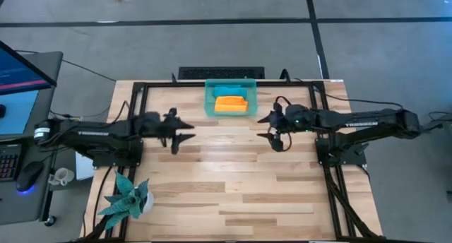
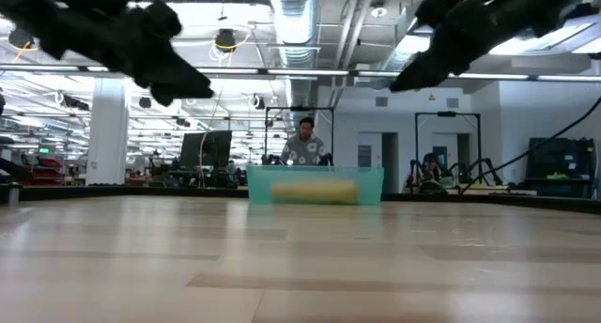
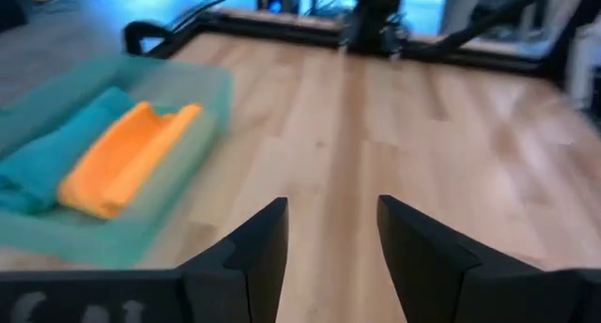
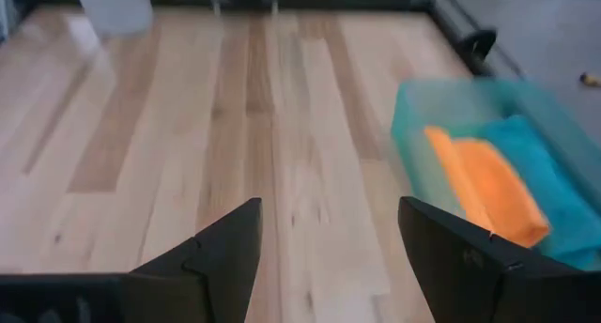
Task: Roll microfiber towels into tight, uniform cylinder then place into a basket
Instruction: Return to Home Position
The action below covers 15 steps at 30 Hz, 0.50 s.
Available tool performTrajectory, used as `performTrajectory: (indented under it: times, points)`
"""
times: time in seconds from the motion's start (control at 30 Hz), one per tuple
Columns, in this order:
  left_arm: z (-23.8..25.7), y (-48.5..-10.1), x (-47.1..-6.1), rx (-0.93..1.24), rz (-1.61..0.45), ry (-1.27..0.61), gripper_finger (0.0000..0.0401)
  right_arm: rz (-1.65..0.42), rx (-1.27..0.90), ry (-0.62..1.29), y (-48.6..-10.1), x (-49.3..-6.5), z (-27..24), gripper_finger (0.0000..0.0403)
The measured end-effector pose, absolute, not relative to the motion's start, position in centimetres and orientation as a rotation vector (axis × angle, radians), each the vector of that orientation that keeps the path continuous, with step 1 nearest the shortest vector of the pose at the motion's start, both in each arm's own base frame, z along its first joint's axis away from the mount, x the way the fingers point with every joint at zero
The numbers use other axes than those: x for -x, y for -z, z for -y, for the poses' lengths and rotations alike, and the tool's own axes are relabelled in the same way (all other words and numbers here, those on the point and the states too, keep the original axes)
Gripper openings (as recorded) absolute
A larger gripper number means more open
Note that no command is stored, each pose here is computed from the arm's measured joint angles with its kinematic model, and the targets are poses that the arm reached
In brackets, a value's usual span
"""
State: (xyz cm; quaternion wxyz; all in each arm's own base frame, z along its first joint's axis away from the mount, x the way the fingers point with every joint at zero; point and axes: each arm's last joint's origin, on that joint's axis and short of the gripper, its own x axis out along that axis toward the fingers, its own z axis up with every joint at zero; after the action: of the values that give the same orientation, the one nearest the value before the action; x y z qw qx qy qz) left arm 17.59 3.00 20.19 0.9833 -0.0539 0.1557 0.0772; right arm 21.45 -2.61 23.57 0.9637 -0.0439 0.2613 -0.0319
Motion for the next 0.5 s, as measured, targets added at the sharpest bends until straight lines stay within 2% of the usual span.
performTrajectory:
  times: [0.13,0.43,0.5]
  points:
    - [-1.1,-19.5,-15.8,0.118,-0.257,-0.090,0.0134,-0.467,0.112,0.063,-25.0,-20.3,2.4,0.0272]
    - [0.5,-18.2,-12.9,0.103,-0.147,-0.072,0.0015,-0.390,0.123,0.093,-27.3,-16.3,2.3,0.0272]
    - [0.7,-18.0,-12.5,0.103,-0.122,-0.067,0.0005,-0.357,0.126,0.089,-27.5,-15.7,2.1,0.0272]
